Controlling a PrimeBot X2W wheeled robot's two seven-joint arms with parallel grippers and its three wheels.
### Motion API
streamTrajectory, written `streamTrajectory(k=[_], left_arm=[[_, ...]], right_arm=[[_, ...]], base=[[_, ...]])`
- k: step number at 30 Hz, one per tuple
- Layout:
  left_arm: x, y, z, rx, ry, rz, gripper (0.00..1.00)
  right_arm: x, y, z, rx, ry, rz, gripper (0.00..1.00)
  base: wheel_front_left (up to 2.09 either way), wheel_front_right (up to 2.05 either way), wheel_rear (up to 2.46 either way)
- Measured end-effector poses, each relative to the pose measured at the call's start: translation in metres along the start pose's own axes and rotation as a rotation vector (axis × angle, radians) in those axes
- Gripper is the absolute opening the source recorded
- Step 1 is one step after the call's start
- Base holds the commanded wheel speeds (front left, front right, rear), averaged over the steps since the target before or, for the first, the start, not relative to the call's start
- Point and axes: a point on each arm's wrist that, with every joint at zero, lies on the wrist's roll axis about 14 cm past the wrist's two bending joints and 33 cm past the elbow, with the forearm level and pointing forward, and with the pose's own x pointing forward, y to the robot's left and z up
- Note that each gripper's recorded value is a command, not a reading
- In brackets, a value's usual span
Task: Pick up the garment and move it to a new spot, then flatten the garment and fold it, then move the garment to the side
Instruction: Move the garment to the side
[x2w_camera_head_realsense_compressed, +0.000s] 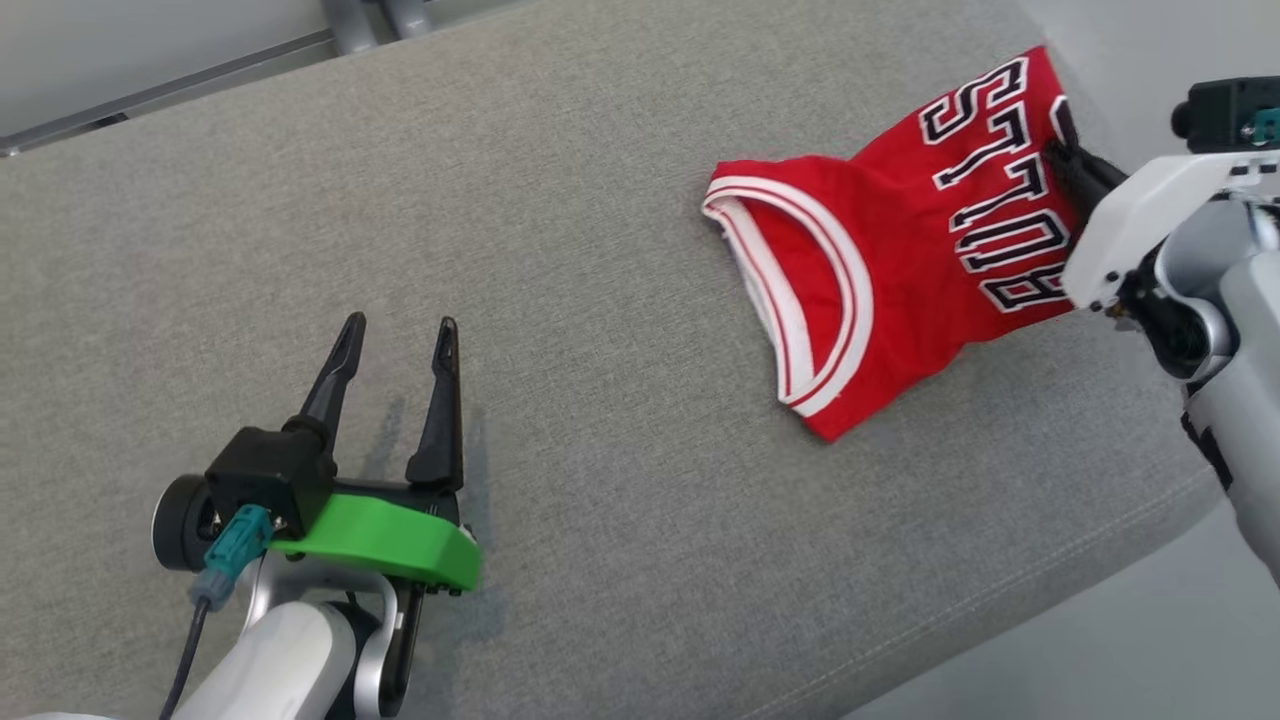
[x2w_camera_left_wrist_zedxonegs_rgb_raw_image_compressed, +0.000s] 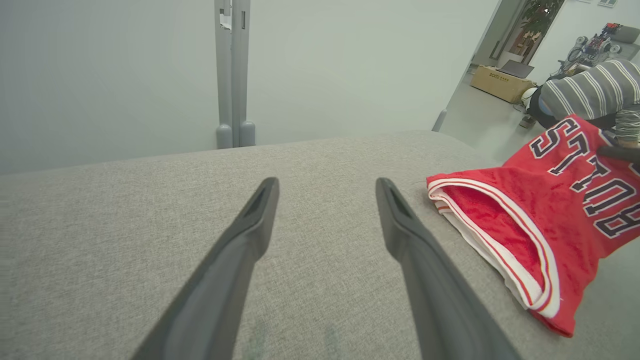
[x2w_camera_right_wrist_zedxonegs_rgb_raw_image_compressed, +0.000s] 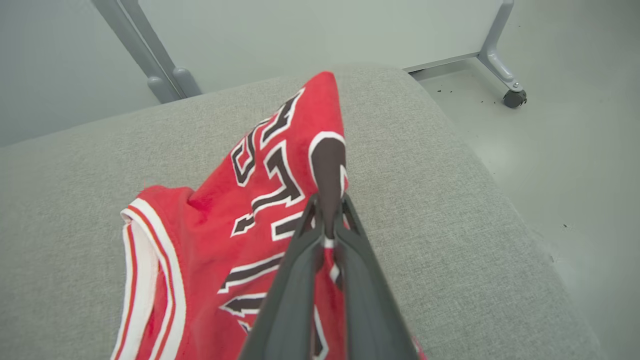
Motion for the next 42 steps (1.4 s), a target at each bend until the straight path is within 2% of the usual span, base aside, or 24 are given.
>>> streamTrajectory(k=[11, 16, 17, 18, 19, 23, 31, 36, 42], left_arm=[[-0.004, 0.037, 0.004, 0.029, -0.003, 0.077, 1.0], [-0.005, 0.051, 0.002, 0.033, 0.003, 0.106, 1.0], [-0.005, 0.054, 0.0, 0.034, 0.009, 0.111, 1.0], [-0.006, 0.056, -0.001, 0.035, 0.011, 0.116, 1.0], [-0.007, 0.058, -0.001, 0.034, 0.013, 0.121, 1.0], [-0.008, 0.065, -0.002, 0.035, 0.018, 0.141, 1.0], [-0.01, 0.067, 0.001, 0.044, 0.012, 0.154, 1.0], [-0.013, 0.063, 0.008, 0.045, -0.008, 0.155, 1.0], [-0.023, 0.06, 0.023, 0.038, -0.056, 0.181, 1.0]], right_arm=[[0.03, -0.071, 0.011, 0.008, -0.02, -0.21, 0.0], [0.045, -0.082, 0.004, -0.065, -0.013, -0.254, 0.0], [0.048, -0.082, 0.002, -0.085, -0.013, -0.26, 0.41], [0.051, -0.083, 0.001, -0.106, -0.012, -0.263, 0.77], [0.054, -0.082, 0.002, -0.123, -0.022, -0.265, 1.0], [0.063, -0.08, 0.002, -0.193, -0.05, -0.263, 1.0], [0.072, -0.054, -0.006, -0.182, -0.061, -0.215, 1.0], [0.073, -0.027, 0.011, -0.205, -0.124, -0.144, 1.0], [0.062, 0.02, 0.049, -0.244, -0.259, -0.012, 1.0]], base=[[0.0, 0.0, 0.0], [0.0, 0.0, 0.0], [0.0, 0.0, 0.0], [0.0, 0.0, 0.0], [0.0, 0.0, 0.0], [0.0, 0.0, 0.0], [0.0, 0.0, 0.0], [0.0, 0.0, 0.0], [0.0, 0.0, 0.0]])
